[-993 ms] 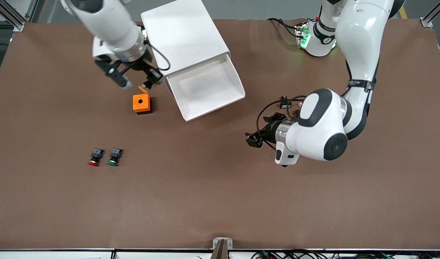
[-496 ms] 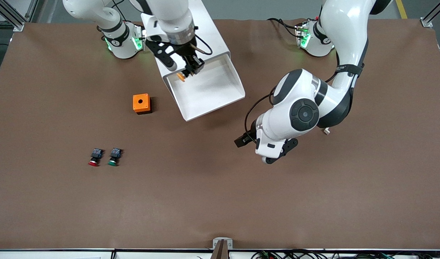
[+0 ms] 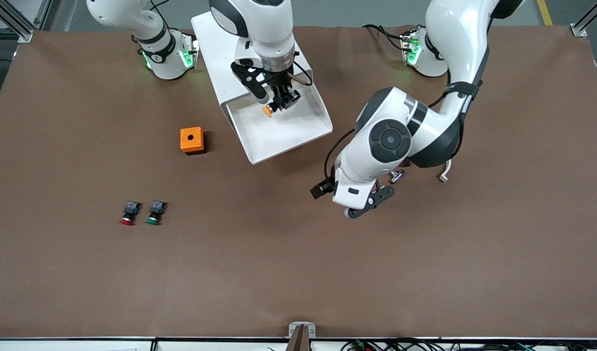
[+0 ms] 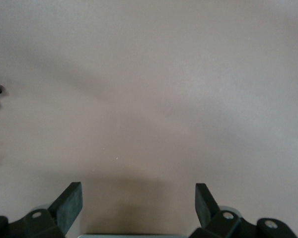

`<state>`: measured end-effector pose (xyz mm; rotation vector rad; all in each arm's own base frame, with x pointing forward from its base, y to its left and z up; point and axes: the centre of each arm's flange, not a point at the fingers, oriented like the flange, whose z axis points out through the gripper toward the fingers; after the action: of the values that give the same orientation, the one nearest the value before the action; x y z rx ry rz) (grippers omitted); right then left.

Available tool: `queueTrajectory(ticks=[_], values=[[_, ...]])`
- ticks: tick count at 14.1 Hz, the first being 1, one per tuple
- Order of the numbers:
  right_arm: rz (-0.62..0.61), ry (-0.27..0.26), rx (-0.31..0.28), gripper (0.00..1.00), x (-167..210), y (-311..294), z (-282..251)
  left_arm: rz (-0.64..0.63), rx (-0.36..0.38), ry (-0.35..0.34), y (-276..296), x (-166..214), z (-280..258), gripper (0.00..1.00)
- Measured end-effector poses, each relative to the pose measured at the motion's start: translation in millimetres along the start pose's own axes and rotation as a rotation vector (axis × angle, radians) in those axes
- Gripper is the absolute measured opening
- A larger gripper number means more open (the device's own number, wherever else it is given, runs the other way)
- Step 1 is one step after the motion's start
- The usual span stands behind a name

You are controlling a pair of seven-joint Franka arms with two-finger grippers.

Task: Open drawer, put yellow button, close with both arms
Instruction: 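Lower the yellow button into the drawer and open the right gripper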

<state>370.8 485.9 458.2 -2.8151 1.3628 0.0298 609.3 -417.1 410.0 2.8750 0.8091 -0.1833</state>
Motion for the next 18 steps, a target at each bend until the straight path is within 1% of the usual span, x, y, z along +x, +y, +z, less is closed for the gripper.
queueTrajectory(ticks=[3, 6, 7, 10, 12, 13, 14, 16, 17, 18], values=[[-0.014, 0.01, -0.016, 0.41, -13.1, -2.0, 17.7, -0.003, 0.01, 0.017, 3.0, -7.6, 4.9, 1.0], [-0.059, 0.049, -0.021, 0.41, -23.1, -4.9, 31.2, 0.005, 0.02, 0.013, 8.5, -23.6, 11.3, 1.0], [-0.077, 0.053, -0.021, 0.41, -26.5, -6.2, 33.9, 0.016, 0.025, 0.016, 10.7, -29.6, 13.5, 1.0], [-0.145, 0.057, -0.026, 0.41, -33.0, -8.8, 39.5, 0.062, 0.051, 0.05, 16.7, -48.4, 20.3, 1.0], [-0.186, 0.058, -0.025, 0.41, -30.3, -11.1, 39.7, 0.08, 0.068, 0.05, 18.5, -59.6, 28.6, 1.0], [-0.196, 0.056, -0.018, 0.44, -26.9, -13.4, 37.6, 0.087, 0.076, 0.047, 18.8, -64.5, 33.1, 1.0], [-0.198, 0.056, -0.012, 0.44, -23.1, -15.7, 35.0, 0.092, 0.083, 0.045, 18.8, -68.3, 36.9, 1.0], [-0.208, 0.055, -0.002, 0.59, -17.5, -19.5, 29.6, 0.098, 0.089, 0.042, 19.1, -72.8, 41.1, 1.0], [-0.223, 0.054, 0.005, 0.68, -15.5, -21.4, 26.3, 0.101, 0.09, 0.042, 19.4, -74.4, 41.7, 1.0], [-0.255, 0.054, 0.011, 0.79, -13.1, -23.5, 22.5, 0.103, 0.09, 0.042, 19.9, -76.1, 42.2, 1.0]])
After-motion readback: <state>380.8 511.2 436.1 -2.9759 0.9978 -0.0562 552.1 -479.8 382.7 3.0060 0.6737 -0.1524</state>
